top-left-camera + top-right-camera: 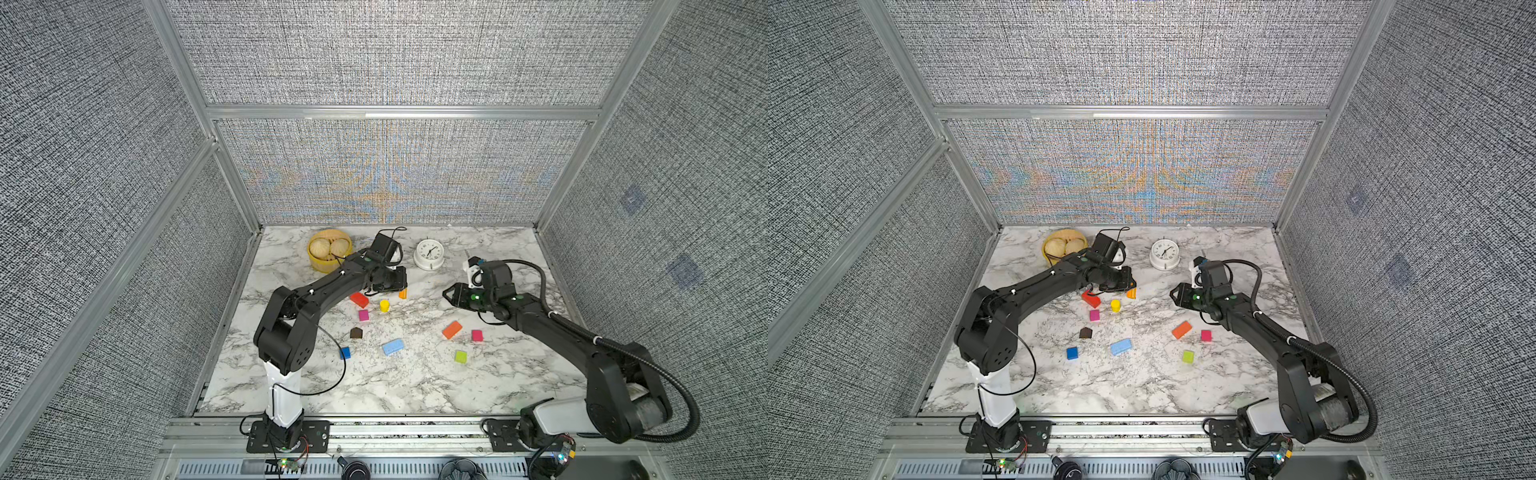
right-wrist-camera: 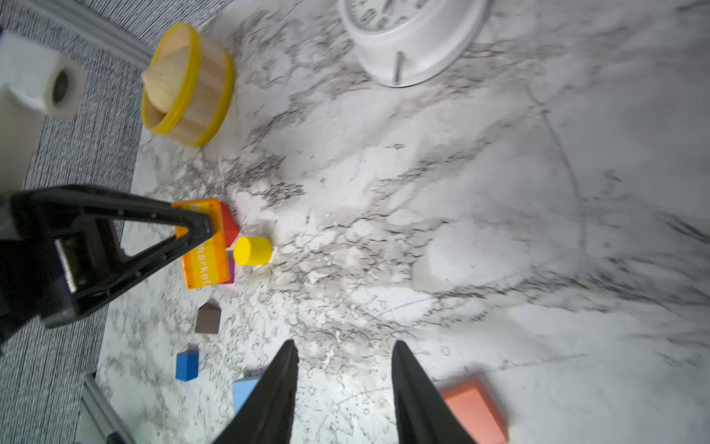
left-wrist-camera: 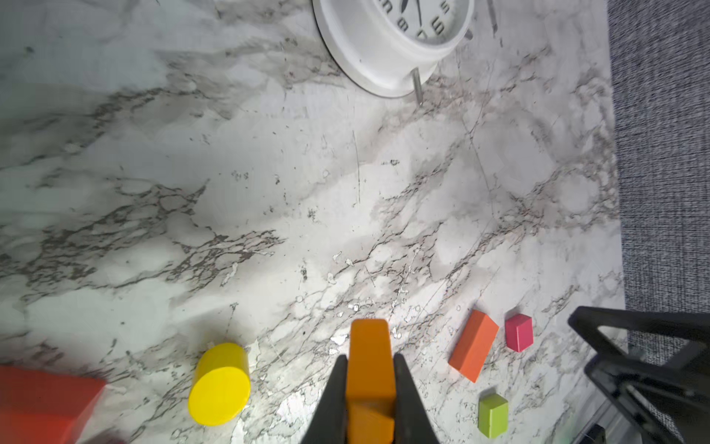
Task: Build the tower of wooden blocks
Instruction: 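Stand the orange block upright with the left gripper while the right arm withdraws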
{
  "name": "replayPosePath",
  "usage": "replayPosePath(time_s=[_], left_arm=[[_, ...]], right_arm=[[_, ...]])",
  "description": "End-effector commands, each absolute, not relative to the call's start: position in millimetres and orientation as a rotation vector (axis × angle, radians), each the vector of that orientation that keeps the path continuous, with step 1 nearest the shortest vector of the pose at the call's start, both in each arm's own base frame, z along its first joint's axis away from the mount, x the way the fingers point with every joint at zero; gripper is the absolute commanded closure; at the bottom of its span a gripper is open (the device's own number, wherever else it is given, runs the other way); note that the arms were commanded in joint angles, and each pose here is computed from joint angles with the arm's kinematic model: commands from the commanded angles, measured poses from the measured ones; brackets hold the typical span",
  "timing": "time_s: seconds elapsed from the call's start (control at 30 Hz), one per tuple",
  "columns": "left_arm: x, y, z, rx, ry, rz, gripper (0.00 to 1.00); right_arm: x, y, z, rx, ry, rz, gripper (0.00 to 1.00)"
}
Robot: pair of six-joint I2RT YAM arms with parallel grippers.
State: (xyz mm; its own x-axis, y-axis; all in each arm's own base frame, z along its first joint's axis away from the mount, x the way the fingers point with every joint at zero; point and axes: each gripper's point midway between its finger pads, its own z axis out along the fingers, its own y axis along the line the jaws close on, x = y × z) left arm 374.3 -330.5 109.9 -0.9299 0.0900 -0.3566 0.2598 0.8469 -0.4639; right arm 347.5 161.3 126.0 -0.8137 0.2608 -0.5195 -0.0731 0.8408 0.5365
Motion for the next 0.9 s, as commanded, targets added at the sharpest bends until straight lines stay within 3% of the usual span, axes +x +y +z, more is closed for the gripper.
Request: replayPosePath(time_s=[0.0,0.4,0.87], left_arm=[[368,-325,89,0.293,2.816,-0.597,0.88],[386,-331,57,0.293,2.940,-0.371,0.88],[391,-329,28,0.297,3.015,-0.263,0.88]], right_arm=[[352,148,132,0.241,2.360,0.709,0.57],[348,135,131,0.327,2.338,0.703,0.57],[347,141,124,0.323,2.352,0.747,0.57]])
